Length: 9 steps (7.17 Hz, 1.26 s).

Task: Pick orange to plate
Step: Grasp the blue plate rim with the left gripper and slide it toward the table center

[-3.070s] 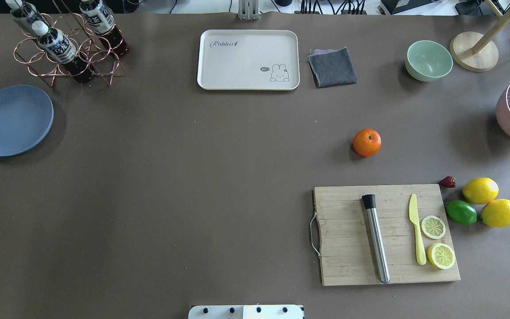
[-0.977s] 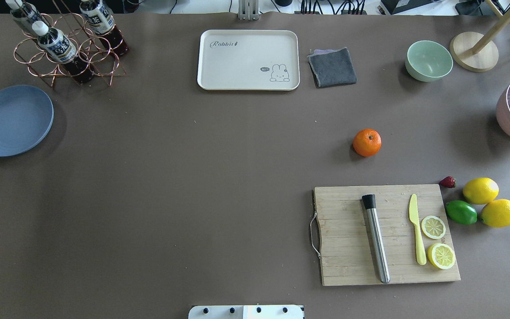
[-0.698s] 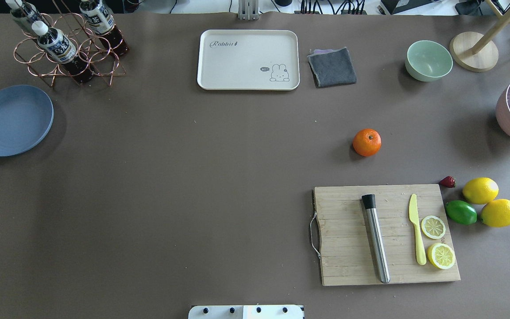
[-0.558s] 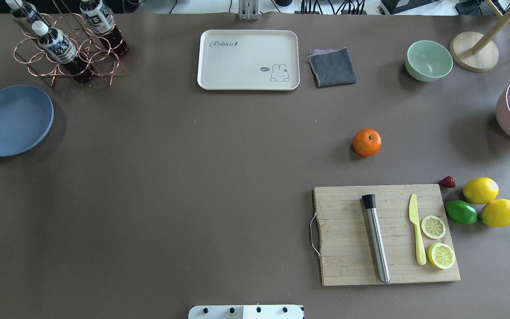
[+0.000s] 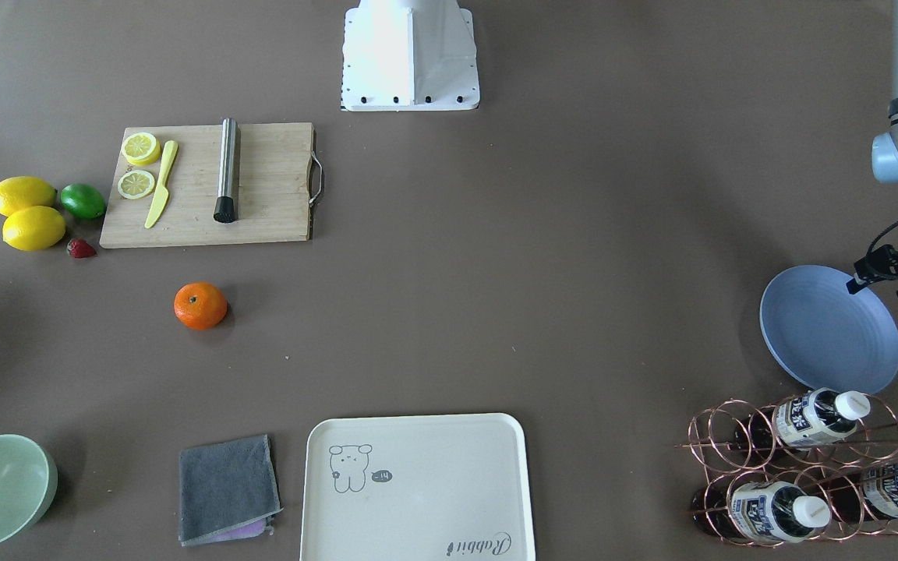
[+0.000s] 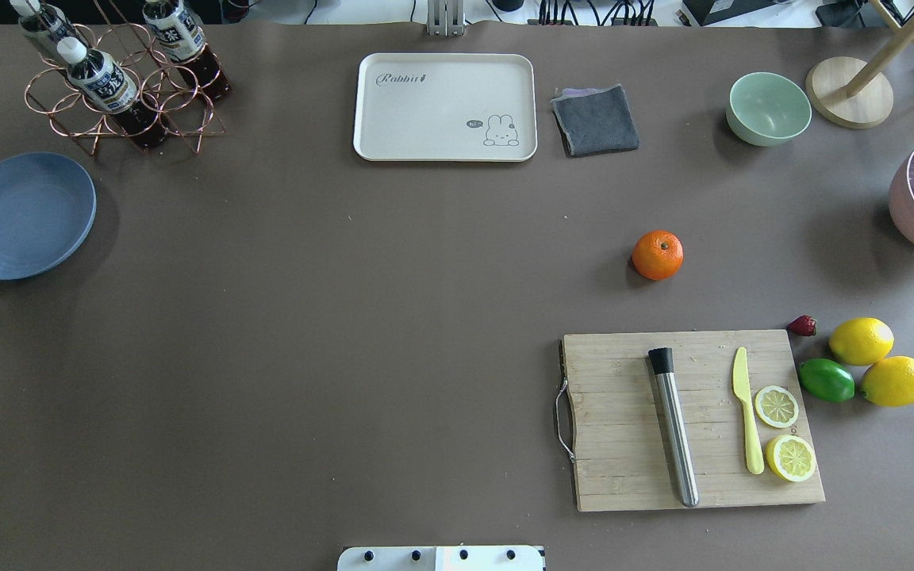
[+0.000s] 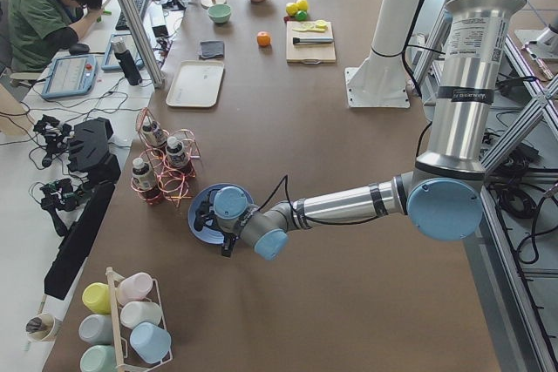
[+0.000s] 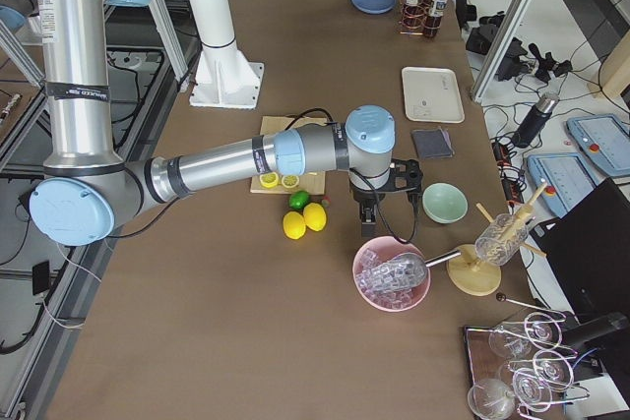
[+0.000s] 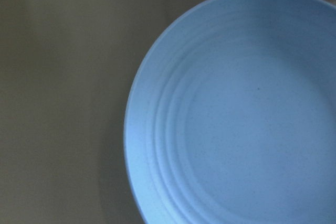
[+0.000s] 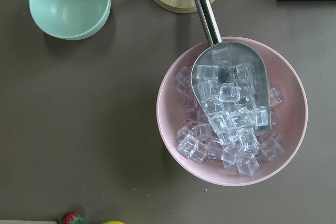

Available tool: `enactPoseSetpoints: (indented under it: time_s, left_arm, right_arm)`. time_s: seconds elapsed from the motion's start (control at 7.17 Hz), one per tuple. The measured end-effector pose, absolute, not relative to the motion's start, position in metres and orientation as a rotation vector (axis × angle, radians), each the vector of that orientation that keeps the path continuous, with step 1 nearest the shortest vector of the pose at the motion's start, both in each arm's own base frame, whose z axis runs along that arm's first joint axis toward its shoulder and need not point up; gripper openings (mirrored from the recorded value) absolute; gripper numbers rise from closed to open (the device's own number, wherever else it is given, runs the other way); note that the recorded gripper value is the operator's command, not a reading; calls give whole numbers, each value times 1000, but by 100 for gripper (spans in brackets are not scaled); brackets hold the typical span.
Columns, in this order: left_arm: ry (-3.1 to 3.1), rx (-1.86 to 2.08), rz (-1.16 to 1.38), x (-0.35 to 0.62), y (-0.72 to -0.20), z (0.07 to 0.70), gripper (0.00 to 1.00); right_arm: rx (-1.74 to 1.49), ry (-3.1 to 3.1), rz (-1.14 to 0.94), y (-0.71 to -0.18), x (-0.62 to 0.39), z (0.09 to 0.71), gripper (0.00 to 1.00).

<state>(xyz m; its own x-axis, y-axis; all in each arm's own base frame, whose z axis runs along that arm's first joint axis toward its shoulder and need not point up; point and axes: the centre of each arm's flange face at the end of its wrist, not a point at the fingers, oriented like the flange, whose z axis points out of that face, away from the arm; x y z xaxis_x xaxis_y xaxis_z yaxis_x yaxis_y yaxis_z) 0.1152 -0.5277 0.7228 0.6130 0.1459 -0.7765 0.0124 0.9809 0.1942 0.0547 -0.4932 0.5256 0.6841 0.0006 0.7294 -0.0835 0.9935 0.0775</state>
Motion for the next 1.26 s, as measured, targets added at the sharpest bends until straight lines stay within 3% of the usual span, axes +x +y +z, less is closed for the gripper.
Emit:
enactPoseSetpoints:
  time_s: [0.28,0.84,1.26]
  left_arm:
    - [906,174,71,116,-526,728,0]
    - [922,164,60,115,-528,724,0]
    - [1078,119,23,88,-543,675,0]
  right_arm:
    - [113,-817,41,-497,52,521,100]
    - [116,-819,46,-501,50,516,100]
    - [115,-819,47,-501,50,516,100]
